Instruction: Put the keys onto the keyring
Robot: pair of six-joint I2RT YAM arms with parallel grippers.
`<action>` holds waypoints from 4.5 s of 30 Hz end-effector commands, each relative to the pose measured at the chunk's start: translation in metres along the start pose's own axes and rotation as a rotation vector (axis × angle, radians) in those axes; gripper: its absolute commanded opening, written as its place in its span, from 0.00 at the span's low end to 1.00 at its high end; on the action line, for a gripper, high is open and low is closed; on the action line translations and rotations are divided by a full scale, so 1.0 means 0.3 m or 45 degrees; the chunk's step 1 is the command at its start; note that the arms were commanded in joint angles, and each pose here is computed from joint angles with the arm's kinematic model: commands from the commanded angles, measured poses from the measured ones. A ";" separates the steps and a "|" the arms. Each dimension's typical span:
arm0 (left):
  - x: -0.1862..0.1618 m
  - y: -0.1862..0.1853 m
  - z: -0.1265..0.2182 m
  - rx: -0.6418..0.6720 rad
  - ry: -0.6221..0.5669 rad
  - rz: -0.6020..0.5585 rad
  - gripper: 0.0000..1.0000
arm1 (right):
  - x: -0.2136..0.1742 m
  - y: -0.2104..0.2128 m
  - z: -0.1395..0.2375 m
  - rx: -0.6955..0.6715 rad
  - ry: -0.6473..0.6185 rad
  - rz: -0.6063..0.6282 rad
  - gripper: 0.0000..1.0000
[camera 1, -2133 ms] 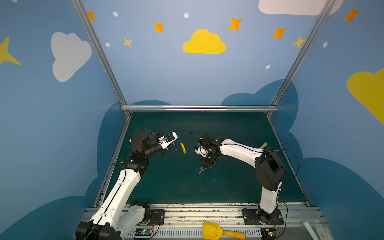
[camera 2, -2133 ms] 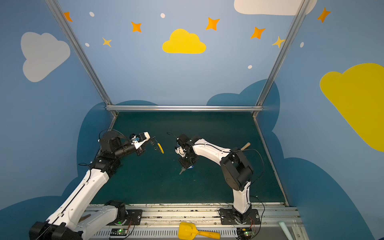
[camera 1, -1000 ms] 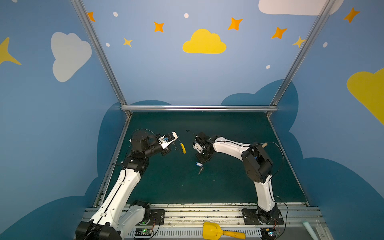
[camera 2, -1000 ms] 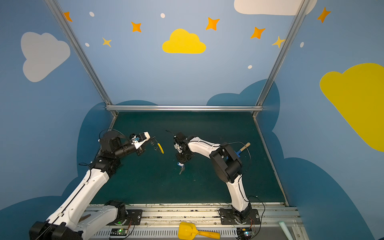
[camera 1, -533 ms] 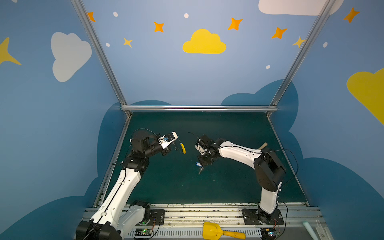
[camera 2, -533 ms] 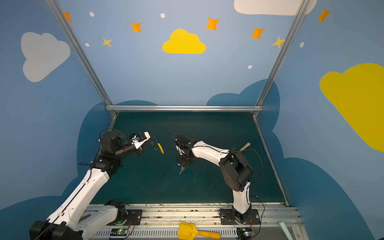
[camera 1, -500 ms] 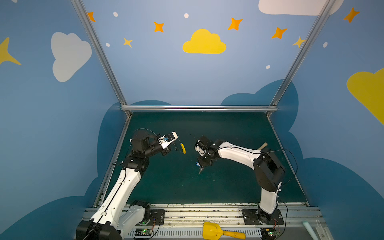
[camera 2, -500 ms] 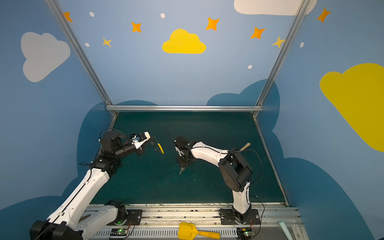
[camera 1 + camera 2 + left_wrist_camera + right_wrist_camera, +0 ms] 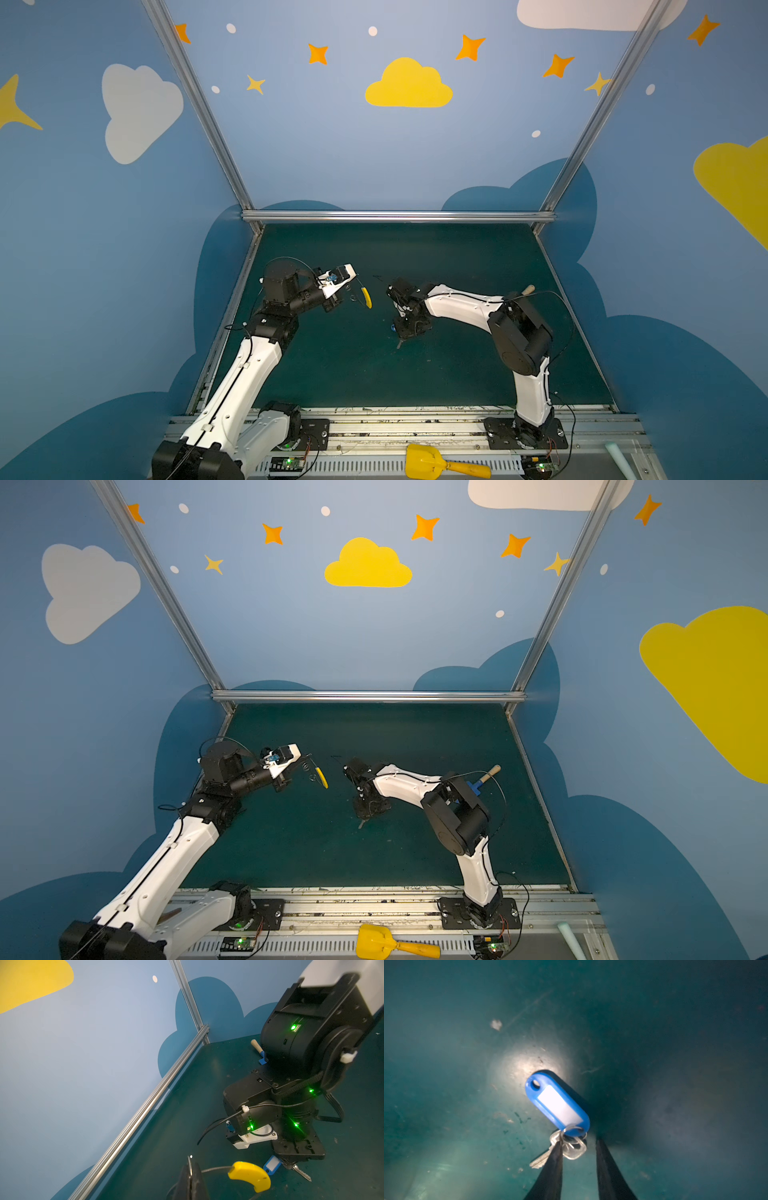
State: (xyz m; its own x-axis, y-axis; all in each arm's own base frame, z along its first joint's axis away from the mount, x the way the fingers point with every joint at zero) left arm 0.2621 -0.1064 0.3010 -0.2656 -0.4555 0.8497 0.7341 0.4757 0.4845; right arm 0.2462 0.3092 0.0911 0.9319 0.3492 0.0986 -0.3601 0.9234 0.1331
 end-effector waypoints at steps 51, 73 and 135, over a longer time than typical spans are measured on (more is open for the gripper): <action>0.005 -0.003 0.008 -0.002 -0.010 -0.001 0.04 | -0.017 -0.002 0.019 -0.033 0.082 0.131 0.13; 0.011 0.002 0.007 0.002 -0.022 -0.001 0.04 | -0.042 -0.014 0.040 0.009 0.103 0.197 0.10; 0.179 -0.083 -0.238 -0.449 -0.265 -0.076 0.04 | -0.104 -0.142 0.811 0.829 -0.874 1.034 0.00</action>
State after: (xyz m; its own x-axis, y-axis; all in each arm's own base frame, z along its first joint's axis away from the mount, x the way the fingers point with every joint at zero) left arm 0.2789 -0.1888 0.3119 -0.3734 -0.3242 0.8692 0.8705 0.2014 0.4491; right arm 0.2276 0.2221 0.3056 0.3107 0.4700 0.8262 -0.9474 0.2232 0.2293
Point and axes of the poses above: each gripper's point midway between its finger pads, its own z axis back along the fingers, its own y axis along the line the jaws close on, x = y × z, the point moved 7 cm from there along z, back along the fingers, and after that the axes turned 3 degrees about -z, right-handed, at the moved point
